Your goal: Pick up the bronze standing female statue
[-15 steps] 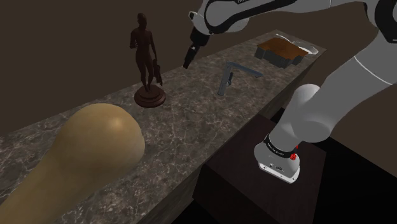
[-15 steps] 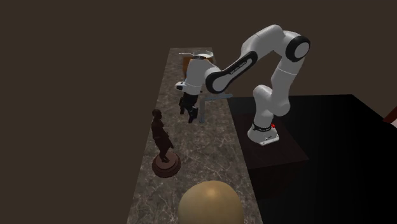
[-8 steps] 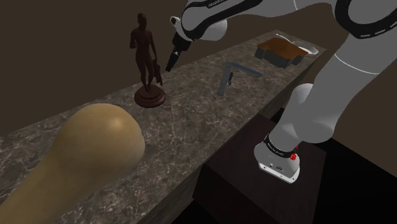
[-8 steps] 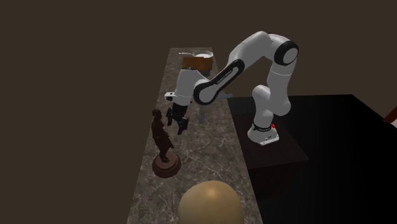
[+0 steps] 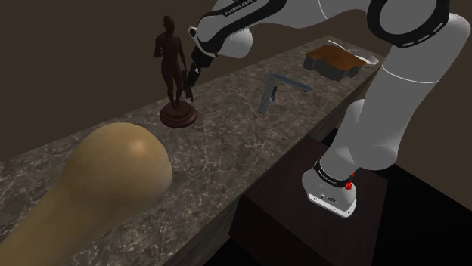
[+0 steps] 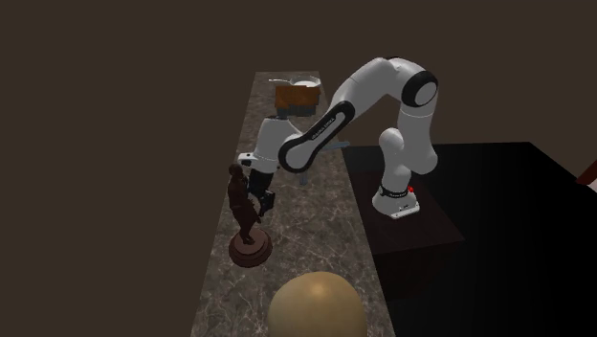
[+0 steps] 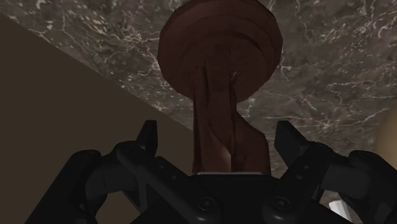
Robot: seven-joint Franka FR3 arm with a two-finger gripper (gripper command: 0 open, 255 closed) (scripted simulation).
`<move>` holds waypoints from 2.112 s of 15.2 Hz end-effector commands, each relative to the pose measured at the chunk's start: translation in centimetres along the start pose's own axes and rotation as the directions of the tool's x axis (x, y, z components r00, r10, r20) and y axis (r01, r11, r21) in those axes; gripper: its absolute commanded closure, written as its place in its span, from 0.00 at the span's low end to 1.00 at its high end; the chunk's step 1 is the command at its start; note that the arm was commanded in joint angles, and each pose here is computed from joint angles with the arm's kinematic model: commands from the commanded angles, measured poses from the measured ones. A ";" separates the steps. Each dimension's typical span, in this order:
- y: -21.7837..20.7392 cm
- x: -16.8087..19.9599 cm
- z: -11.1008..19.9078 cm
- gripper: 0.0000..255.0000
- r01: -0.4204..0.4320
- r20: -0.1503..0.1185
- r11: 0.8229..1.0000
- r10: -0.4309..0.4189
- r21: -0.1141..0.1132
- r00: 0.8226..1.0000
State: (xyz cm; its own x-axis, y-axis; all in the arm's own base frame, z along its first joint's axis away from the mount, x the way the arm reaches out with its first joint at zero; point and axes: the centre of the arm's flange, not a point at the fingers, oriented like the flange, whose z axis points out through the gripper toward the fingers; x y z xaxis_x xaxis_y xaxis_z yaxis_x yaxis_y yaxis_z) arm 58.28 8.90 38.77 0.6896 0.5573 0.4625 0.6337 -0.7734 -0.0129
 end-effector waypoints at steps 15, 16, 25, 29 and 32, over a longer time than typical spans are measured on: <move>0.0 -1.1 2.2 1.00 0.001 -0.001 1.000 -0.001 0.000 1.000; 0.0 -0.8 1.7 1.00 0.001 -0.001 1.000 -0.001 0.000 1.000; -0.1 1.4 -2.5 1.00 0.001 -0.001 1.000 -0.001 0.000 1.000; -0.1 2.3 -4.4 1.00 0.001 -0.001 1.000 -0.001 0.000 1.000; -0.1 2.6 -4.9 1.00 0.001 -0.001 1.000 -0.001 0.000 1.000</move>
